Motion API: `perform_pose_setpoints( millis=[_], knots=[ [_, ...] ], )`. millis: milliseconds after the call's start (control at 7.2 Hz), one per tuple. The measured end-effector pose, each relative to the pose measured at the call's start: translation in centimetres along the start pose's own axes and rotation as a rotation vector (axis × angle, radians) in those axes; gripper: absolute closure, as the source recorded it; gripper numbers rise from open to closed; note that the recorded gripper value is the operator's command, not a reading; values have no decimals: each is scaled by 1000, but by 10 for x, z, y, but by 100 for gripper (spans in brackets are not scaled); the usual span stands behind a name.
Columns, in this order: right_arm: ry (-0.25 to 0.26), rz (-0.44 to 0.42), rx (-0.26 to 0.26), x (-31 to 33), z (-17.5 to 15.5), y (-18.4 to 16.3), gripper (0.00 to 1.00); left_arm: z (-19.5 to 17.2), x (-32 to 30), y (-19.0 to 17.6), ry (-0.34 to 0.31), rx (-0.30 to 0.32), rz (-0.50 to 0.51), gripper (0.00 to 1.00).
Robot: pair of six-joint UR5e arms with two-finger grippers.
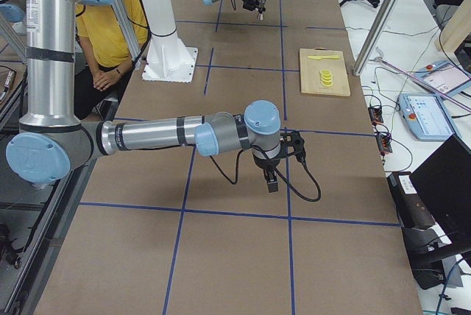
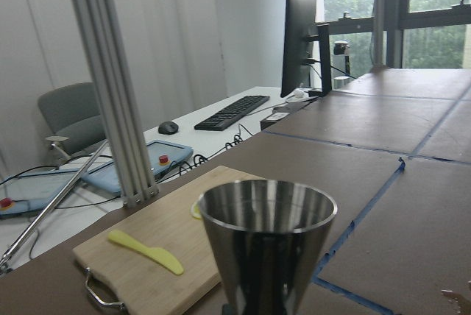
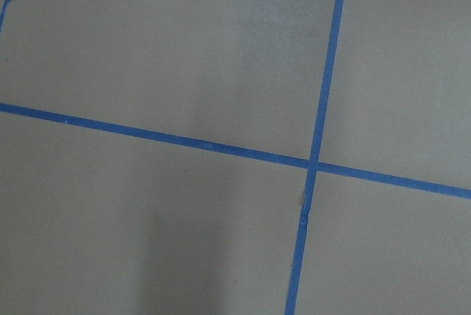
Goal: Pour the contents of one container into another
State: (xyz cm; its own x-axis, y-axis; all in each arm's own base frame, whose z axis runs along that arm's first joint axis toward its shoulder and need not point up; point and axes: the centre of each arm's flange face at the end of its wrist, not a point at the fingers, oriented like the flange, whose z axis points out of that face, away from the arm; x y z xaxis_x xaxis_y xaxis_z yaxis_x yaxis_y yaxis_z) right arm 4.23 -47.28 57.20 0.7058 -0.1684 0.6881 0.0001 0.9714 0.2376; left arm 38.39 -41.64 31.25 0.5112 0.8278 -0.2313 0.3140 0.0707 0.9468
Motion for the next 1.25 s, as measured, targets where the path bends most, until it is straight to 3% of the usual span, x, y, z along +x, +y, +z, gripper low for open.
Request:
perform_pose_setpoints(
  millis=[278, 555, 833, 1249],
  knots=[
    [-2, 6, 4, -1, -1, -3, 0, 35, -17, -60, 240, -101, 46, 100],
    [-4, 8, 3, -2, -1, -4, 0, 75, -12, -105, 406, -151, 44, 100],
    [-6, 14, 4, -2, -1, -5, 0, 112, -5, -131, 451, -132, 52, 100],
    [-16, 91, 37, -13, -8, -11, 0, 123, -5, -139, 373, -38, 68, 100]
  ],
)
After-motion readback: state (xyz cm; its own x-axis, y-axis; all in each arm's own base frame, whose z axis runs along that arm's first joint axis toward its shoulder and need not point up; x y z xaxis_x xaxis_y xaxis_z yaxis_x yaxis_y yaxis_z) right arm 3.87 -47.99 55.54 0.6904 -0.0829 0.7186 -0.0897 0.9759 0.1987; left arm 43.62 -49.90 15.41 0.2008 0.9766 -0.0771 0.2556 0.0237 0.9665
